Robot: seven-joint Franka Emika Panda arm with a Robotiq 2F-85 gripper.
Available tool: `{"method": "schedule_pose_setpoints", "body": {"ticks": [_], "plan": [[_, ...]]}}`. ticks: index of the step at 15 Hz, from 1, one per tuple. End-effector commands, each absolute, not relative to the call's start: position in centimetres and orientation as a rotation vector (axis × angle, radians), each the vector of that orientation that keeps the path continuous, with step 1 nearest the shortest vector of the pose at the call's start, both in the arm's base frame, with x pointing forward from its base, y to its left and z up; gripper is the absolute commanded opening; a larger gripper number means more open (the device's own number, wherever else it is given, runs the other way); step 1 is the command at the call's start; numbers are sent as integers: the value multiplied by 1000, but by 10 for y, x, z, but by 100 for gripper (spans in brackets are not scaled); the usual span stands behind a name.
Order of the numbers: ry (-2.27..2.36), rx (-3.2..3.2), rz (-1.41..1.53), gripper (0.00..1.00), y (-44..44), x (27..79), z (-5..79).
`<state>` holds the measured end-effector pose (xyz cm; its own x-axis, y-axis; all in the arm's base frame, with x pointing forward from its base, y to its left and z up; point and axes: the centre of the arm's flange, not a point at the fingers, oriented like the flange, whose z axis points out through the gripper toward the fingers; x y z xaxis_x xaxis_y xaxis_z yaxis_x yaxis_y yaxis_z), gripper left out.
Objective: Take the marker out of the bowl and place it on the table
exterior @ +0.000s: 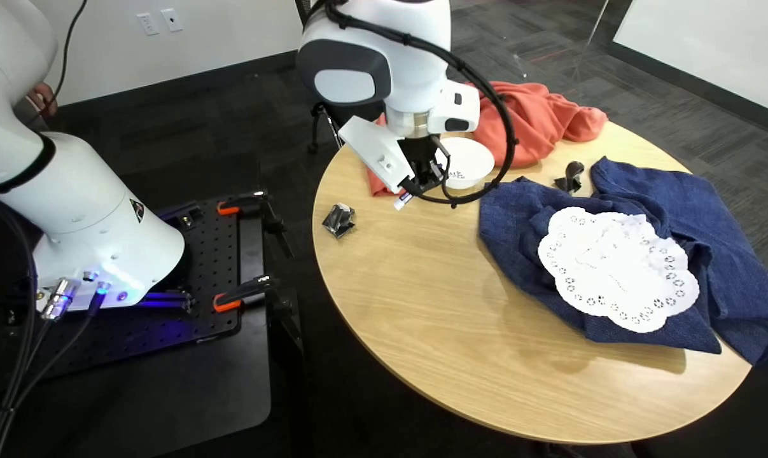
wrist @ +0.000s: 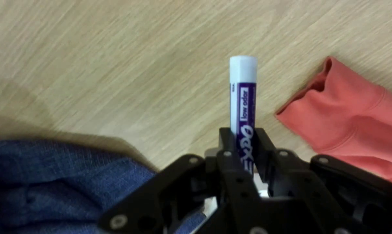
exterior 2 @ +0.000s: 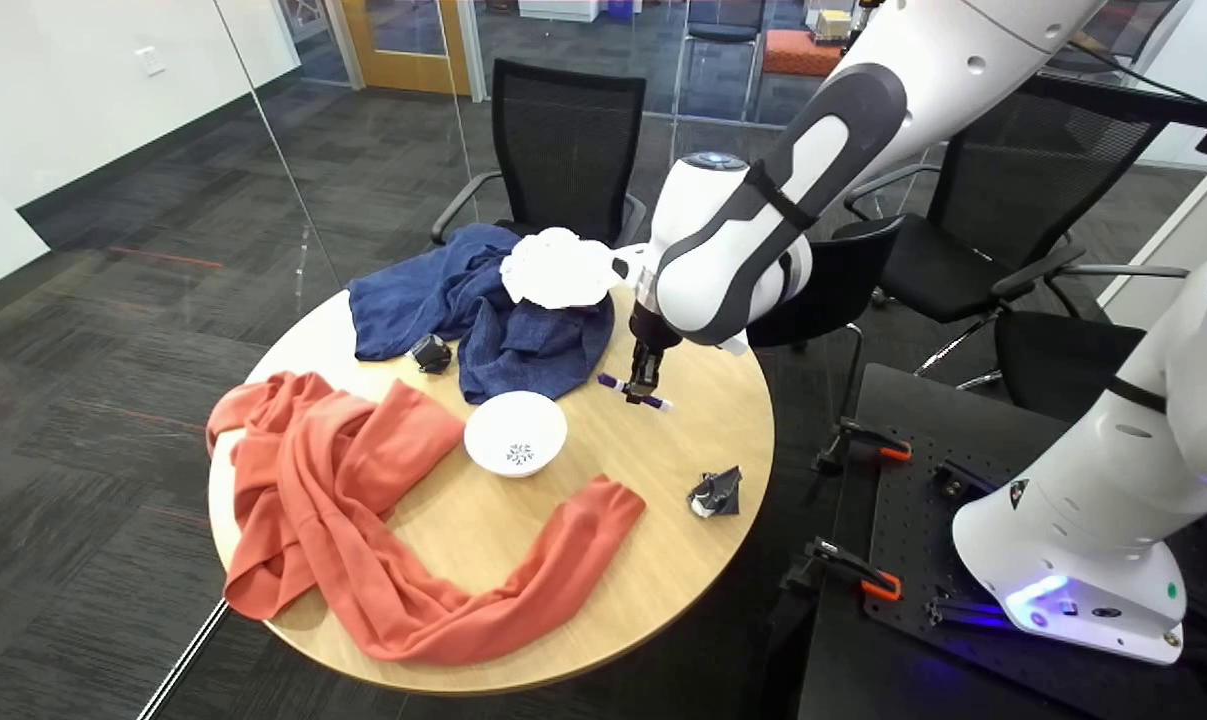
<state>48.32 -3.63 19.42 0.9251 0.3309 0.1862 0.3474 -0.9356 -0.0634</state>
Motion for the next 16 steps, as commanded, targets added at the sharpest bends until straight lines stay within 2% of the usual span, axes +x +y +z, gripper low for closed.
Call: {"method": "schedule_pose_setpoints", "body": {"ticks": [1, 8, 9, 11, 16], "plan": [[-367, -2994, -216, 5, -51, 481, 162], [20, -2960, -292, 5, -70, 470, 118], [52, -2955, -306, 44, -71, 470, 116], [97, -2954, -347, 52, -70, 469, 120], [129, -2984, -514, 89, -64, 464, 152]]}}
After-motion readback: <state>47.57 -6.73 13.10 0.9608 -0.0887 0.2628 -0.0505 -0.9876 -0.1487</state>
